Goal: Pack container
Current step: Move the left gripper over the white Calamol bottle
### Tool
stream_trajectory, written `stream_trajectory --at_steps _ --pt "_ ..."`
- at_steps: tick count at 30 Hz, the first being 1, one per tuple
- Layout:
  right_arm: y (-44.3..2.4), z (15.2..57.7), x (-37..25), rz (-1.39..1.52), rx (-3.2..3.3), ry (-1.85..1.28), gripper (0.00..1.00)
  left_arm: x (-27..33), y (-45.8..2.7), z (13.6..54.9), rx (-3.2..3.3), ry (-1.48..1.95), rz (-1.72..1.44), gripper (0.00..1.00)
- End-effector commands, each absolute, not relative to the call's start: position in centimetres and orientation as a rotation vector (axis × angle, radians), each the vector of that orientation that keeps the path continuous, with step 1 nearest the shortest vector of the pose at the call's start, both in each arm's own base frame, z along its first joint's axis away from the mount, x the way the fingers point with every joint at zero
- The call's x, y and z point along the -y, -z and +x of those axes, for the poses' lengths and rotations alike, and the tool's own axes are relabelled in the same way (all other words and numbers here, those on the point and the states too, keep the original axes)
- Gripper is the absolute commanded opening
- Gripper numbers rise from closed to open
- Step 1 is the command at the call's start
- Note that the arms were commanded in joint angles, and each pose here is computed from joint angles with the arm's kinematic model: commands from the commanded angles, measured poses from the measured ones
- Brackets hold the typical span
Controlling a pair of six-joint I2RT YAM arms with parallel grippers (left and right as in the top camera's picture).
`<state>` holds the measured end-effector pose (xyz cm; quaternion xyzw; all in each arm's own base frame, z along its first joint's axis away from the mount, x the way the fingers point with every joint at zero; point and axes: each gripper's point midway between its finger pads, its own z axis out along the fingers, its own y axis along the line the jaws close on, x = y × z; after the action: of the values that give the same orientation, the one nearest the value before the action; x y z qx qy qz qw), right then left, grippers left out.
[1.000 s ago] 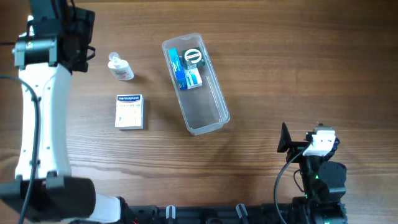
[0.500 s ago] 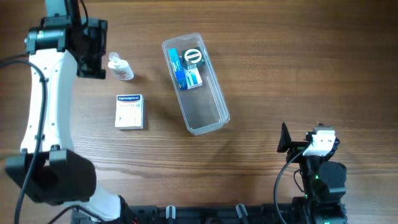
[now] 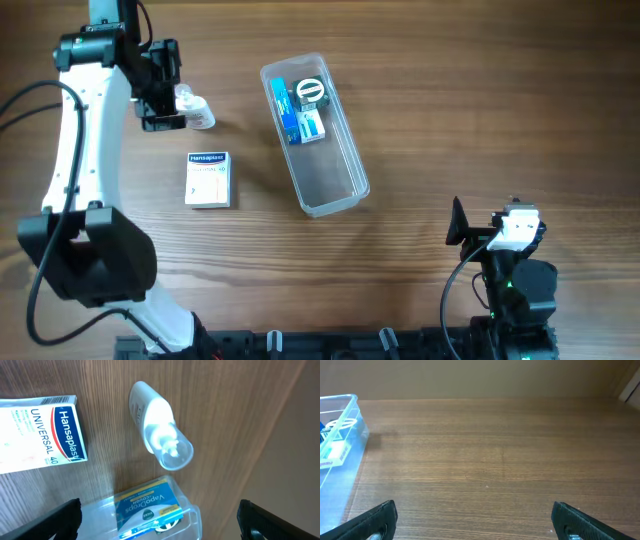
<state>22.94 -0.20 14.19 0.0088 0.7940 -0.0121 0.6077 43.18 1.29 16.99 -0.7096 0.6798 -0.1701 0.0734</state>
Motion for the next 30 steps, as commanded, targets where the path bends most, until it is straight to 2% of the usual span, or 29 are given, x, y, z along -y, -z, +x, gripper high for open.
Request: stream_trajectory --at_steps 1,30 --pt "-14.3 22.9 0.2 0.011 -1.824 0.035 1.0 -1.9 -15.9 43.9 -2.003 0.509 -2.198 1.0" --pt "-14.3 22.9 0.2 0.011 -1.824 0.035 1.0 -2.3 -10.7 46.5 -2.096 0.566 -2.198 0.98"
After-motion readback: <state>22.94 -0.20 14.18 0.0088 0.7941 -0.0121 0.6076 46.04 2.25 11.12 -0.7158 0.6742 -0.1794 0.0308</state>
